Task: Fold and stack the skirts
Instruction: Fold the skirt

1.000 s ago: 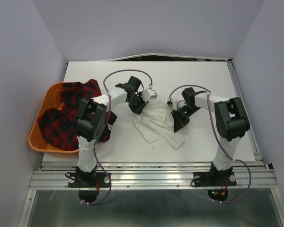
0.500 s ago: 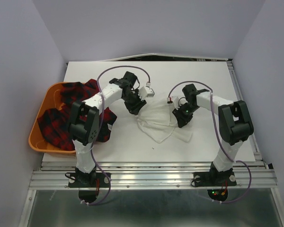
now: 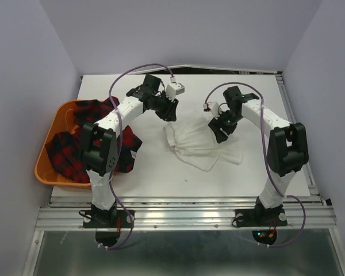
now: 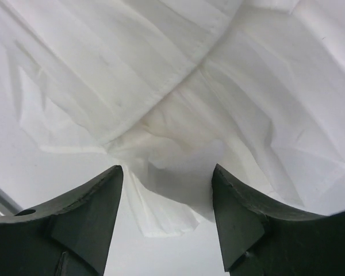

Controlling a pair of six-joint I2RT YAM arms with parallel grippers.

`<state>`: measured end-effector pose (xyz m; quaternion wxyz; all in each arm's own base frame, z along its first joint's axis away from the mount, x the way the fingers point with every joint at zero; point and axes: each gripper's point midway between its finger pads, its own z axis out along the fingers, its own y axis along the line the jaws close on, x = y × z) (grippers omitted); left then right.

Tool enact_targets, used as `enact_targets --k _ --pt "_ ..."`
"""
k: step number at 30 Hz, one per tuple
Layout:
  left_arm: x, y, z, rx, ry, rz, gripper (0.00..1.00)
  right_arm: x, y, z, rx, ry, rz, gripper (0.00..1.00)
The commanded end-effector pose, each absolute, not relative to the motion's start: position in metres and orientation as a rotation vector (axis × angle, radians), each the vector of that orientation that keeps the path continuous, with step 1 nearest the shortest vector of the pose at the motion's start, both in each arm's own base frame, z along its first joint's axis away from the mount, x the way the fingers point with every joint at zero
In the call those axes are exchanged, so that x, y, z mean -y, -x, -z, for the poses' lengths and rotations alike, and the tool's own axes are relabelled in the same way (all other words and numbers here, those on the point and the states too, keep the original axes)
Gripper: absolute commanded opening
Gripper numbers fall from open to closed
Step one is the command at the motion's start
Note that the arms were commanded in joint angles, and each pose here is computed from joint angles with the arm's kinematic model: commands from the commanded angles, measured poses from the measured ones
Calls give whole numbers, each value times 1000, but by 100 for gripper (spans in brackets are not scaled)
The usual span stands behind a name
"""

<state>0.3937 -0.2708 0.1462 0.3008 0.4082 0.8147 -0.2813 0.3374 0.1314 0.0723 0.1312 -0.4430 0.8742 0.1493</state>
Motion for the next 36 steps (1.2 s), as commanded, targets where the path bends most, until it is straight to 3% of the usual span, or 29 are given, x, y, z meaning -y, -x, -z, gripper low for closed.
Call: enact_targets --k 1,11,20,27,32,36 --pt "289 -389 -134 -2184 -1006 857 35 -148 -336 -132 -2398 1279 -525 67" --pt "287 -383 -70 -2427 -880 859 25 -187 -422 -144 -2243 1088 -559 53" --pt "269 -399 -48 -2516 -796 771 24 -167 -429 -42 -2436 1118 -450 49" --pt "278 -348 -33 -2499 -927 824 24 -155 -461 -8 -2462 1074 -288 47" --pt "303 -294 -28 -2434 -1206 804 22 -172 -509 -22 -2377 1009 -294 48" --pt "327 -260 -42 -2321 -1385 839 24 -194 -521 -47 -2309 979 -415 49"
